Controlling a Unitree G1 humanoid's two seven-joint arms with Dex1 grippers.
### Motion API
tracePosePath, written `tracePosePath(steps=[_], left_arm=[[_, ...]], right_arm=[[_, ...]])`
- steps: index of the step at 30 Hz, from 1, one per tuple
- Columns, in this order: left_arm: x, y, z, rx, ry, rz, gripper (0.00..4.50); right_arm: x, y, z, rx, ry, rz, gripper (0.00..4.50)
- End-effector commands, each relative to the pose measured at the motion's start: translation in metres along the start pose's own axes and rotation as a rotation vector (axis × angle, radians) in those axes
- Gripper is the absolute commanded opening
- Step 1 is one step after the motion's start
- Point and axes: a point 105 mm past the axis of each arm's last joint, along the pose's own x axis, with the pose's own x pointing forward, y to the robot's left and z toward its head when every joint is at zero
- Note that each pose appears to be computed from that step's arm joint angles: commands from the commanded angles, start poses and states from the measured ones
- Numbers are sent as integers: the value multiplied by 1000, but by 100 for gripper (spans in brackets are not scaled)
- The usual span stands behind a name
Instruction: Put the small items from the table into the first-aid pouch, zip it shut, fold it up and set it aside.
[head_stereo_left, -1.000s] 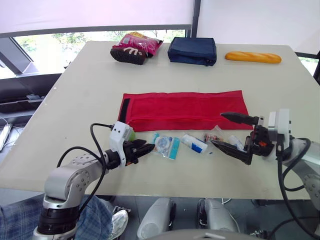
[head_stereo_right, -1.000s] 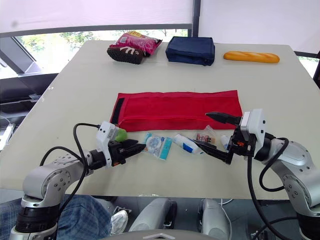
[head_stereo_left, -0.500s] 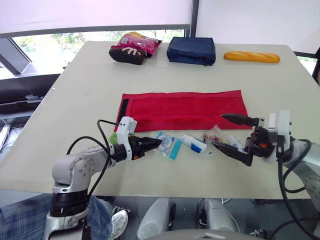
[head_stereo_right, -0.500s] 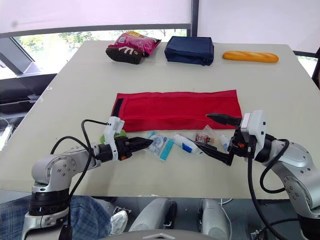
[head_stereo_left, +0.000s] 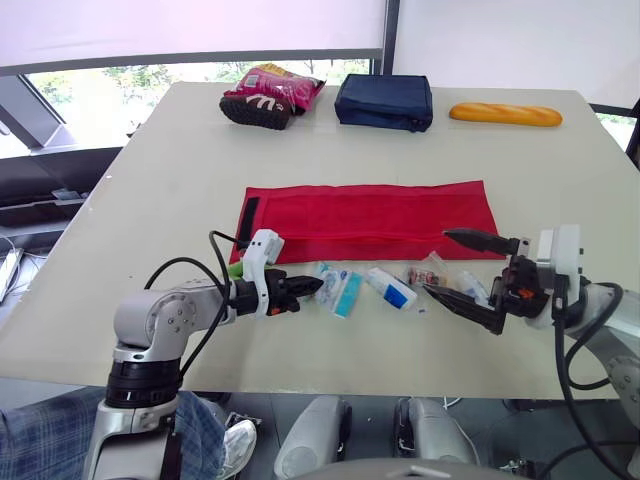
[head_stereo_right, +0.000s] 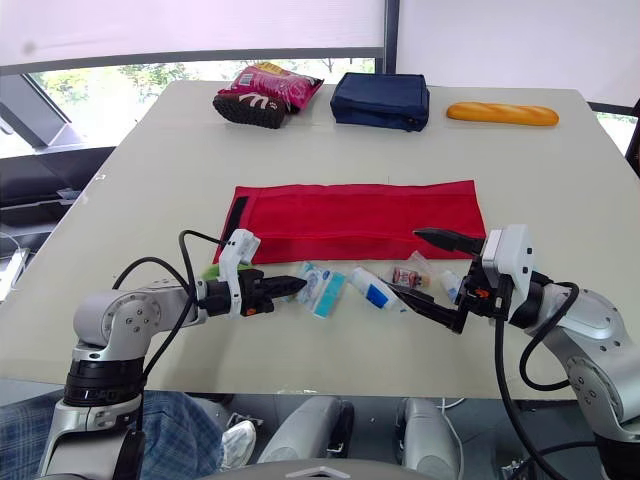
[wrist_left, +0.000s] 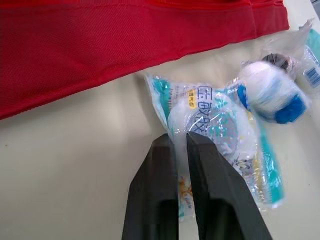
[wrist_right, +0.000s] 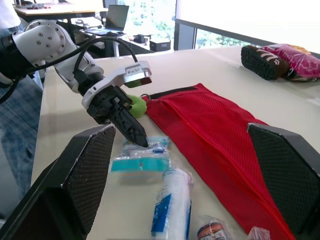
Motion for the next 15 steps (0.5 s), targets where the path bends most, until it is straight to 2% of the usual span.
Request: tracePosePath(steps=[1, 4, 9, 12, 15], left_arm=[[-1, -5, 0, -57, -19, -53, 5], [-11, -8, 12, -69, -87, -78, 5], [-47, -17, 50, -16, -256, -101, 5], [-49, -22, 63, 16, -293, -93, 5], [-39, -43, 78, 87, -337, -149, 5]], right_arm=[[0, 4, 13, -53, -38, 4, 450], [0, 5, 13, -46, -44, 3, 450], [1, 5, 15, -8, -72, 9, 450], [6, 2, 18, 35, -96, -10, 450], [16, -2, 19, 182, -122, -65, 450]])
